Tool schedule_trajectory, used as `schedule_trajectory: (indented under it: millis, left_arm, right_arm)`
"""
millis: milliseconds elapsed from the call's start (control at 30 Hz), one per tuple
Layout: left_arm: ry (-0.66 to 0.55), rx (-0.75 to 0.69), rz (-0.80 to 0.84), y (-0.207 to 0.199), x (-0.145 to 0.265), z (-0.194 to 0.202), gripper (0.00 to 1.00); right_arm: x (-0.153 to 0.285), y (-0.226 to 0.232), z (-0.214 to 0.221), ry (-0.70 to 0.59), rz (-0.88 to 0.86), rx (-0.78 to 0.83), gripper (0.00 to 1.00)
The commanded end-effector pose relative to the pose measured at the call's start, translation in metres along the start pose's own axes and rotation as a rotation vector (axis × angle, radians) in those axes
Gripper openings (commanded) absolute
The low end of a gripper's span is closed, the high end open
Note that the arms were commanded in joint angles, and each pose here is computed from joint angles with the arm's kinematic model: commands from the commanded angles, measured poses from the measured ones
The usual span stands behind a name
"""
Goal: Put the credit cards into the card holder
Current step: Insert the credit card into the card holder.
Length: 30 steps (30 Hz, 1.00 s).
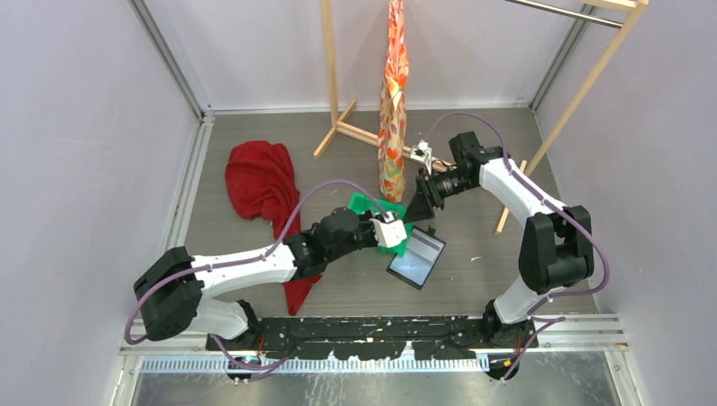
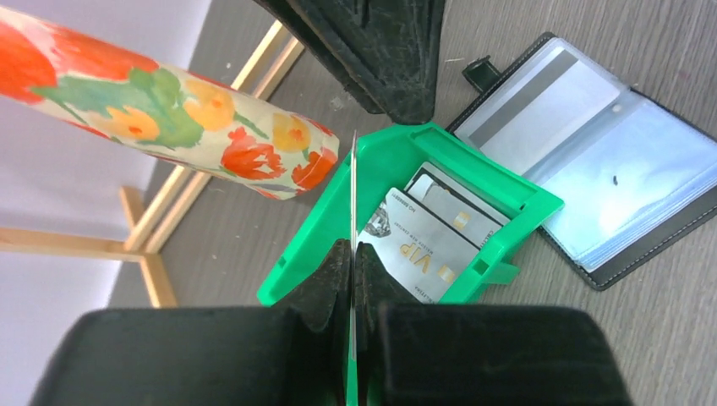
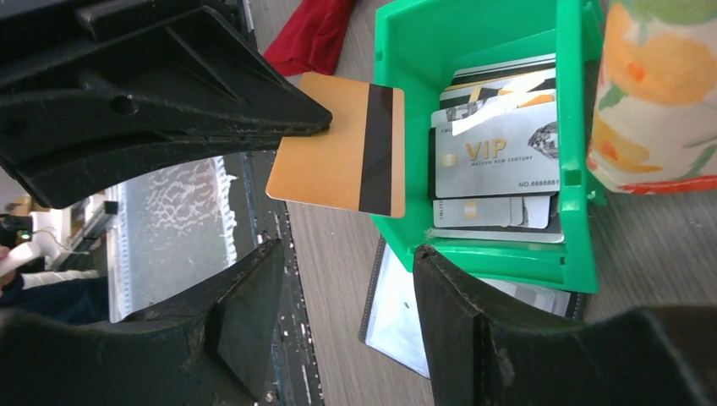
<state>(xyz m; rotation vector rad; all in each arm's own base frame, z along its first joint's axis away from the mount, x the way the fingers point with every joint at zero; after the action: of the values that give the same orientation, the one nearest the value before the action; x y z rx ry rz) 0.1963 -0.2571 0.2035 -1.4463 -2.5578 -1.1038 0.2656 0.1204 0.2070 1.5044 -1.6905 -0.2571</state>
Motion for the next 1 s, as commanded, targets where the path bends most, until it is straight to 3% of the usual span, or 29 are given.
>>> schedule_trajectory:
  millis: [0,167,300,500,667,967]
  left_arm:
    - [0.02,-0.19,-0.148,0.011,0.006,-0.016,0.0]
    - [0.036,-0.227,-0.143,0.003,0.003,-0.015,0.0]
    - [0.028,-0.16,-0.128,-0.002,0.0,-0.012,0.0]
    - [-0.039,0.249,0.024,-0.01,0.001,0.005,0.0]
    - [-0.133,0.505,-0.043,-0.007,0.008,0.016,0.0]
    - [-0.216,0.869,-0.225,-0.004,0.002,0.014,0.0]
  right_arm:
    - [0.012,0.014,-0.003,-0.087,-0.062,0.009,0.64]
    - [0.021,0.015,0.003,-0.109,-0.088,0.026,0.67]
    - [0.02,0.011,0.004,-0.105,-0.048,-0.022,0.67]
    - [0.017,0.001,-0.002,-0.118,0.05,-0.101,0.75]
    - [0.003,0.002,-0.003,-0.115,0.074,-0.123,0.81]
    - [-0.025,0.006,-0.026,-0.245,0.078,-0.329,0.89]
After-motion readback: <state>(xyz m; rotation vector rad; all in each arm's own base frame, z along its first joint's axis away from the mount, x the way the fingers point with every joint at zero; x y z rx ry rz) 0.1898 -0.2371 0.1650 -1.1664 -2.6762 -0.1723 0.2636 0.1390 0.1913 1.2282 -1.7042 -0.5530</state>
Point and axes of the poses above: each gripper's point midway between its finger pads, its own x axis back along the fingers, its own y axis along the line the jaws close on, z = x × y, the point moved 10 cm from there along x, back along the fingers, and after that the axes turned 4 degrees about -x, right-handed, at the moved point
